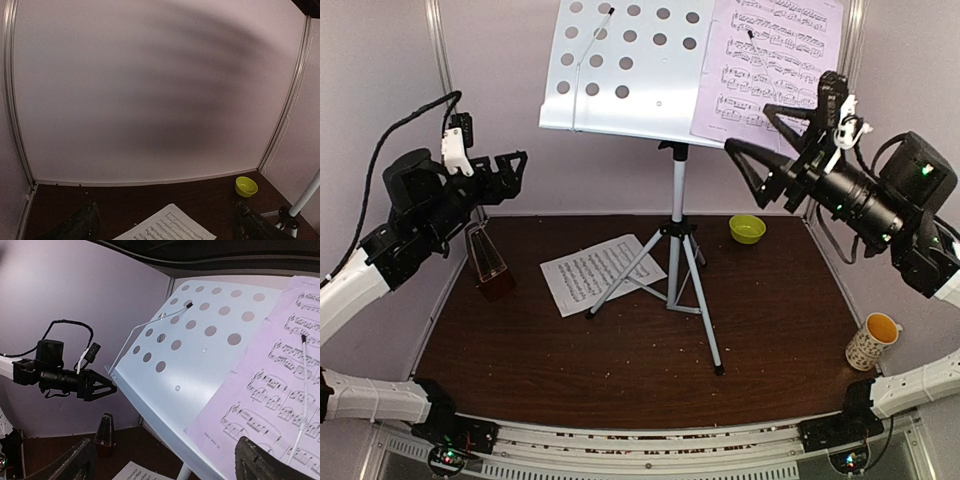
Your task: Set up the instrument practice props
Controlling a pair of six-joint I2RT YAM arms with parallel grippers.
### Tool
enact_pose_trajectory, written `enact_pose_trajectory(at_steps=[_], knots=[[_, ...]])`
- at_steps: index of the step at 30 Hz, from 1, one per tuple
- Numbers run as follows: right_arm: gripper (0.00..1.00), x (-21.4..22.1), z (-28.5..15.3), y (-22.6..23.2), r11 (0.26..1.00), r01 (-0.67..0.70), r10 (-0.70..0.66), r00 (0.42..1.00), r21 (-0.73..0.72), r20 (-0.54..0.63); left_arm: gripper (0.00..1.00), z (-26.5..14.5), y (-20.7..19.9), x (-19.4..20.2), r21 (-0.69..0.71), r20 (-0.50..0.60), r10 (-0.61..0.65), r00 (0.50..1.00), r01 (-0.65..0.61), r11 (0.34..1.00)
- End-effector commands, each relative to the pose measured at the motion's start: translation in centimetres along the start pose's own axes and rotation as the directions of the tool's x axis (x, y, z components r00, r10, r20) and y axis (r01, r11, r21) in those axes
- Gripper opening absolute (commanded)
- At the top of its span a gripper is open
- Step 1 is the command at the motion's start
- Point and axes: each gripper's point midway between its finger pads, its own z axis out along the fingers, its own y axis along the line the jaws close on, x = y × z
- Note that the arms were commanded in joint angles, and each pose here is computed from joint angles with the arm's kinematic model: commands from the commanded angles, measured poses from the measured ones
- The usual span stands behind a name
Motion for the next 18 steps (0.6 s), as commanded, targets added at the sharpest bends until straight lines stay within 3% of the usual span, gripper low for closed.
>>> enact_pose_trajectory(at_steps=[1, 5, 11, 18], knots=[[0.96, 4.4, -1.0, 3.4, 0.993, -0.057, 0.044, 0.991, -0.104, -0.128, 0.93, 2.0, 1.1, 5.7, 0.033, -0.195, -0.078, 0.978, 0.086, 0.996], [0.94, 8.3, -1.7, 5.4, 0.991, -0.081, 0.055, 0.973, -0.109, -0.225, 0.92, 4.1, 1.1, 10.2, 0.073, -0.339, -0.037, 0.94, 0.065, 0.995], [0.92, 14.3, -2.6, 7.4, 0.986, -0.142, 0.105, 0.937, -0.089, -0.332, 0.89, 6.2, 0.9, 17.3, 0.111, -0.537, 0.036, 0.843, 0.028, 0.993], [0.89, 23.3, -2.9, 10.2, 0.979, -0.196, 0.144, 0.861, -0.059, -0.488, 0.86, 5.8, 1.4, 23.2, 0.113, -0.636, 0.044, 0.771, 0.036, 0.993]])
